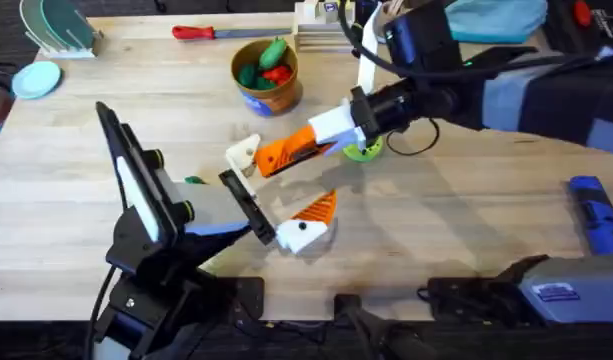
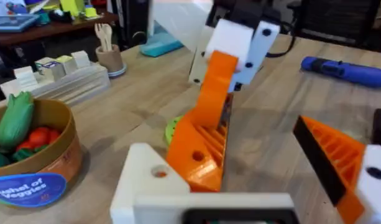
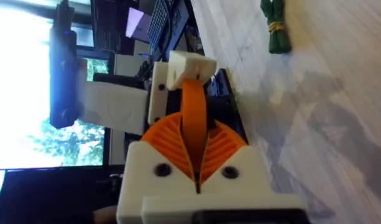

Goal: Pick up the gripper from the table and insert it into the empty holder that is missing its gripper. Then pick up a screw, insert it into the mounting hole, and use the screwdriver to tighten it. Finally, clean up the table by picking up the vegetable and placing it into the bucket.

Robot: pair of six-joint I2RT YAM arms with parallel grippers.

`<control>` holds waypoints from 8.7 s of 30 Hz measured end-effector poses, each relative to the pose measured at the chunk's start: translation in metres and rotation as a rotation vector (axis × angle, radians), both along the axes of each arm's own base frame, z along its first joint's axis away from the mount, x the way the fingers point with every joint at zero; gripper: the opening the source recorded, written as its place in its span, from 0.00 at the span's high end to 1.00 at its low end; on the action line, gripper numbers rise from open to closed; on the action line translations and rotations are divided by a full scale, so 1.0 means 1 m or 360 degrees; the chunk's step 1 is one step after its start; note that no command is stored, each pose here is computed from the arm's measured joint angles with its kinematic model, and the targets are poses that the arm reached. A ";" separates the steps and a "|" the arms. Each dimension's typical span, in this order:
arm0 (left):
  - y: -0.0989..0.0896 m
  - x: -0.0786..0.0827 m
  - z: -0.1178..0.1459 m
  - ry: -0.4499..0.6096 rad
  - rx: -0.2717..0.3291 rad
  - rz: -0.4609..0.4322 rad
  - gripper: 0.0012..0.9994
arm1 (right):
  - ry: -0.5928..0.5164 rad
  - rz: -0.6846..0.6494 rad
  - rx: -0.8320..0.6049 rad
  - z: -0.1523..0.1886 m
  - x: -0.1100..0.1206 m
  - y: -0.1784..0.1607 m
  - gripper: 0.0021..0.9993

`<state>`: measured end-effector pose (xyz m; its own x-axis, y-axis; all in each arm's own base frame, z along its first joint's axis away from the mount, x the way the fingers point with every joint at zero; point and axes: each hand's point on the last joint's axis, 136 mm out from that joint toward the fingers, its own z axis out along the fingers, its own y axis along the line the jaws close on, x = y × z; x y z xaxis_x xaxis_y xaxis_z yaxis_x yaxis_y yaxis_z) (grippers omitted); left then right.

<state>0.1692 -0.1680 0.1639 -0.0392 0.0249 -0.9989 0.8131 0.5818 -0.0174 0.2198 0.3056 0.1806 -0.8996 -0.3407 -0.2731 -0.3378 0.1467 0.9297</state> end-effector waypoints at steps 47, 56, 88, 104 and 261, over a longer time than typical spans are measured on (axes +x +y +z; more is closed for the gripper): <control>-0.004 -0.008 0.000 0.0038 -0.0026 -0.0087 0.01 | 0.0276 0.0124 0.0143 -0.012 0.011 0.034 0.78; -0.009 -0.015 0.000 0.0029 -0.0021 -0.0163 0.01 | 0.0284 0.0163 0.0151 -0.013 0.006 0.036 0.42; -0.014 -0.022 0.000 0.0034 -0.0023 -0.0240 0.01 | -0.0197 -0.0711 -0.0290 0.005 0.099 -0.074 0.08; -0.014 -0.023 0.000 0.0034 -0.0023 -0.0242 0.01 | -0.0767 -0.0626 -0.1608 -0.069 0.055 -0.129 0.24; -0.014 -0.023 -0.001 0.0124 -0.0071 -0.0240 0.29 | -0.1078 -0.0548 -0.1210 0.102 -0.093 -0.134 0.01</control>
